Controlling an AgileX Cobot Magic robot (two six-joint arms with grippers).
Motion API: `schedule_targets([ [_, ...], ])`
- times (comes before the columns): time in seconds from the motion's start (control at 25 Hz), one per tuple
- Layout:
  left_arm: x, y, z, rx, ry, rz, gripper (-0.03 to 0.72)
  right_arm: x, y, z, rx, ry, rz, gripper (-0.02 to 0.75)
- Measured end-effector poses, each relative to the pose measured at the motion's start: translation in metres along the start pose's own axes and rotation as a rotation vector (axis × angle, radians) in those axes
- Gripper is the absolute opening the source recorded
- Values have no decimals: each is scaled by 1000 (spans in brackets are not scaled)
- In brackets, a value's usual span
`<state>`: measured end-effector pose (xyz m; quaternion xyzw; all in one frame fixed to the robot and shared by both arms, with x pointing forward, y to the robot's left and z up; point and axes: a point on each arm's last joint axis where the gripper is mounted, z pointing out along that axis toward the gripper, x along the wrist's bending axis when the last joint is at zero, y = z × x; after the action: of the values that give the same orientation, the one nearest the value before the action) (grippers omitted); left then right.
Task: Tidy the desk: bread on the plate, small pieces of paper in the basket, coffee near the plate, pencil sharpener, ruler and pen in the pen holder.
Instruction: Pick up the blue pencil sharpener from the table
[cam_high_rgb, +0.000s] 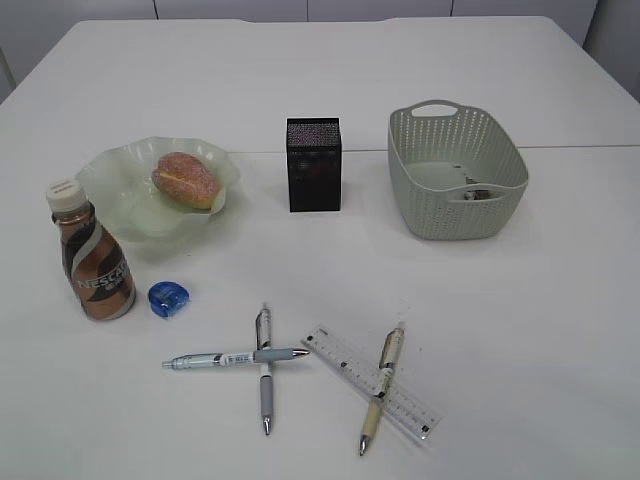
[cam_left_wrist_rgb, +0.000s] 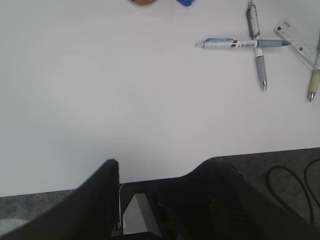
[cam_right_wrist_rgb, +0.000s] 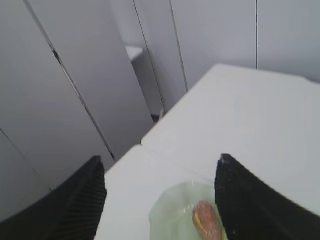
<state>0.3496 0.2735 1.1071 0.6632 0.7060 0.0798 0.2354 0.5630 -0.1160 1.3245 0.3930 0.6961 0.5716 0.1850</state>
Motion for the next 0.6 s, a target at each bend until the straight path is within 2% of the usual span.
schedule_targets([
  [0.16,0,0,0,0,-1,0,424,32,32,-100,-188,7,-84,505],
  [0.32,0,0,0,0,-2,0,424,49,42,-181,-325,-91,-224,505],
  [0.44,-1,0,0,3,-14,-4,424,40,39,-180,-259,-198,-318,505],
  [0.52,-3,-1,0,6,-34,-11,424,28,28,-153,-126,-228,-352,505],
  [0.6,-5,-1,0,11,-58,-19,424,16,10,-118,27,-218,-366,505],
])
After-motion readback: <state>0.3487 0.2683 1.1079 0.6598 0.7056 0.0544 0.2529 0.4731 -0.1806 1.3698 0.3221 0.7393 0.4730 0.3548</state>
